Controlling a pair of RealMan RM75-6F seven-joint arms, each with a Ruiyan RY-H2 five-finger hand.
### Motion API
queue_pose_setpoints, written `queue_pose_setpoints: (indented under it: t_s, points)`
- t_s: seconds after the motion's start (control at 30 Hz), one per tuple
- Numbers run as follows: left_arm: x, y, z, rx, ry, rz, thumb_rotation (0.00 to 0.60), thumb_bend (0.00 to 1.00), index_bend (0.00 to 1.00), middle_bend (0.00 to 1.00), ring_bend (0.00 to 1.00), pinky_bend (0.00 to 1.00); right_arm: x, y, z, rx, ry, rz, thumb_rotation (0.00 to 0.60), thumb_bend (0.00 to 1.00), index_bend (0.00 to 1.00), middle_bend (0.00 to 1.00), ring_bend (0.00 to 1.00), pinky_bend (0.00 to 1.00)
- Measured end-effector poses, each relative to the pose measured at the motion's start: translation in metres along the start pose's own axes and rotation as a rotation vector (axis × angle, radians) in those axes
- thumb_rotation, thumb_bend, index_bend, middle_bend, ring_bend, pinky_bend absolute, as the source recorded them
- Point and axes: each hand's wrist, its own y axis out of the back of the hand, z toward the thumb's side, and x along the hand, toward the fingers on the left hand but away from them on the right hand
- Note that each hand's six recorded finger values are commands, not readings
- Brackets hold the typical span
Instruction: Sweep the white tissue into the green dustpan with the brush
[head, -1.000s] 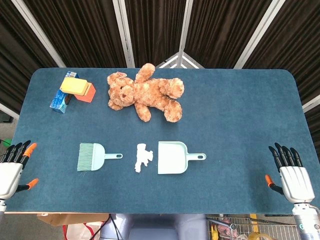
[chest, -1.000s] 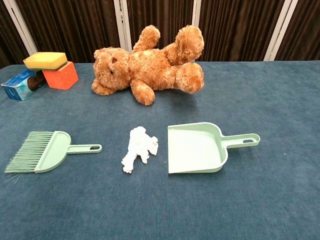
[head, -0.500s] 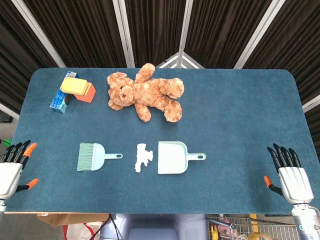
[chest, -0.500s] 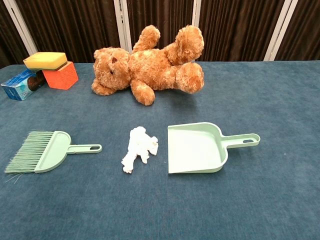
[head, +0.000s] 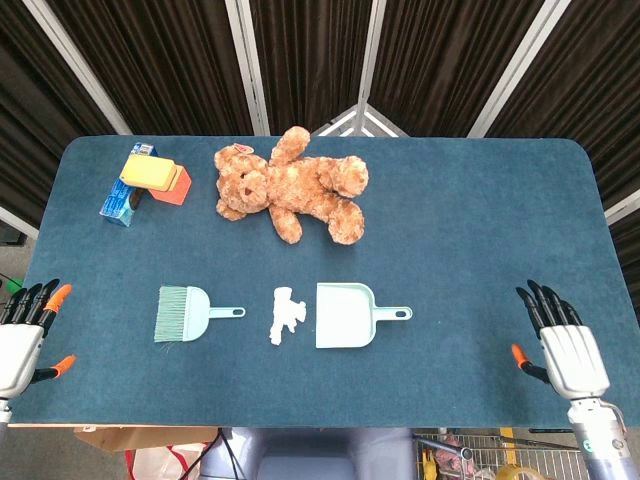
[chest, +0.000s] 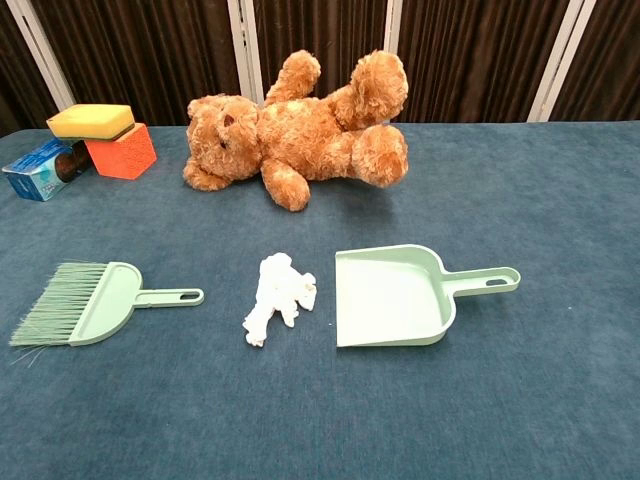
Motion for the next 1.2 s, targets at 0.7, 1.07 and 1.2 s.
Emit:
queue_pose_setpoints:
  t_s: [0.7, 1.07, 1.2]
  points:
    - [0.005, -0.001, 0.000, -0.004, 0.013, -0.013, 0.600, 0.00, 0.00, 0.00, 0.00, 0.00, -0.090, -0.064, 0.122, 0.021, 0.105, 0.144, 0.600, 0.37, 0.35, 0.86, 0.87, 0.89]
    - [0.007, -0.003, 0.002, -0.017, 0.006, -0.027, 0.600, 0.00, 0.00, 0.00, 0.00, 0.00, -0.092, -0.099, 0.139, 0.047, 0.103, 0.186, 0.600, 0.36, 0.36, 0.86, 0.87, 0.89]
    - [0.007, -0.004, 0.001, -0.013, 0.008, -0.032, 0.600, 0.00, 0.00, 0.00, 0.00, 0.00, -0.090, -0.106, 0.138, 0.051, 0.099, 0.196, 0.600, 0.36, 0.40, 0.86, 0.87, 0.89]
